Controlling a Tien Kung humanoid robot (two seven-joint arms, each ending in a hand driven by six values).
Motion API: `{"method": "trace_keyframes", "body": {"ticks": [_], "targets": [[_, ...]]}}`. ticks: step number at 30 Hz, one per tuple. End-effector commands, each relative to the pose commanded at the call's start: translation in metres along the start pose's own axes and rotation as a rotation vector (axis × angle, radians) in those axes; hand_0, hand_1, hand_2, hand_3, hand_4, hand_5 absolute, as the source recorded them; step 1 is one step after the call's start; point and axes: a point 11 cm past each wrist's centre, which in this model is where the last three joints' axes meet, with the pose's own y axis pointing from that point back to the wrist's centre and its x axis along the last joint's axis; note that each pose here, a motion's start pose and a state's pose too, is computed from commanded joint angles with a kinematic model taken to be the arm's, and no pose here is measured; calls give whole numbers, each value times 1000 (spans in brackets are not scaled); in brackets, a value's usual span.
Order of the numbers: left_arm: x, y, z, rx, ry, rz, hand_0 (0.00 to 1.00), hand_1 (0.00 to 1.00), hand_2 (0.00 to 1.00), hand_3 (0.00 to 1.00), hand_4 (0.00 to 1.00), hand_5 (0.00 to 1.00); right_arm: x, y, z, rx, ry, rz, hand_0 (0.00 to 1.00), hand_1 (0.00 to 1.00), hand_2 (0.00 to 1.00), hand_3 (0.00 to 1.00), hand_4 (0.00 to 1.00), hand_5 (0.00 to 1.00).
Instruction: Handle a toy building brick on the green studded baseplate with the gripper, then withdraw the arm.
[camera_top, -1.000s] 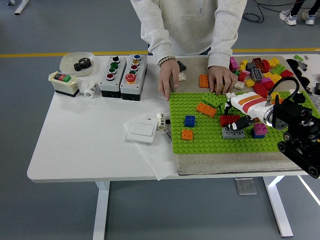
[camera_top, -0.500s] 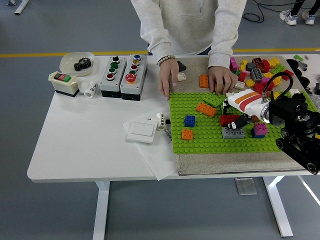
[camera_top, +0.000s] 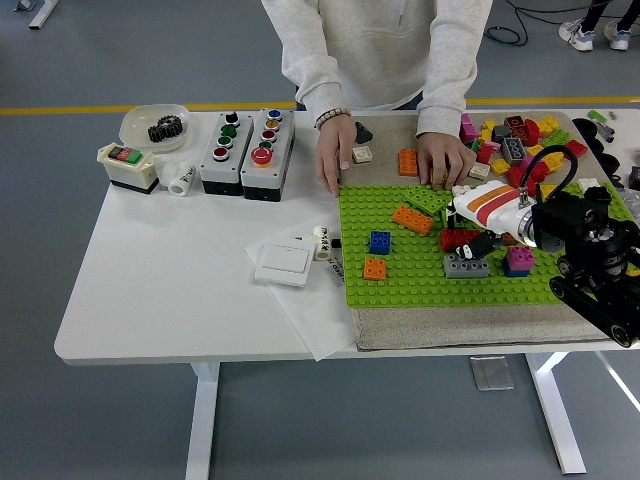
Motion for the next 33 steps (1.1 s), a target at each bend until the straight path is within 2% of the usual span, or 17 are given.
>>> {"method": "trace_keyframes", "body": {"ticks": [11,12,17,18,23,24,33], "targets": [[2,0,0,1,-1,5,803,851,830,715,797,656,-1,0,0,5,-2,-14,590,604,626,595,857,271],[2,0,0,0,-1,5,804,851,827,712,796,655,-1,0,1,6,-3,-14,544,555,592,565,829,253],[2,0,1,-1,-1,5,804,851,827,712,796,655,1,1,2,13,-3,-7,544,555,592,565,829,253],[2,0,1,-1,-1,5,804,851,826,710,793,652,1,1,2,18,-1,-4,439,479,519,493,787,219],[1,0,2,-2,0,5,804,851,826,710,793,652,3,2,1,31,1,6,439,479,519,493,787,219],[1,0,2,-3,0,5,803,851,826,711,791,651,3,2,1,34,2,8,369,446,496,484,781,217],[1,0,2,-4,1,4,802,851,825,711,791,650,10,4,1,48,-2,33,360,437,492,485,776,214]]}}
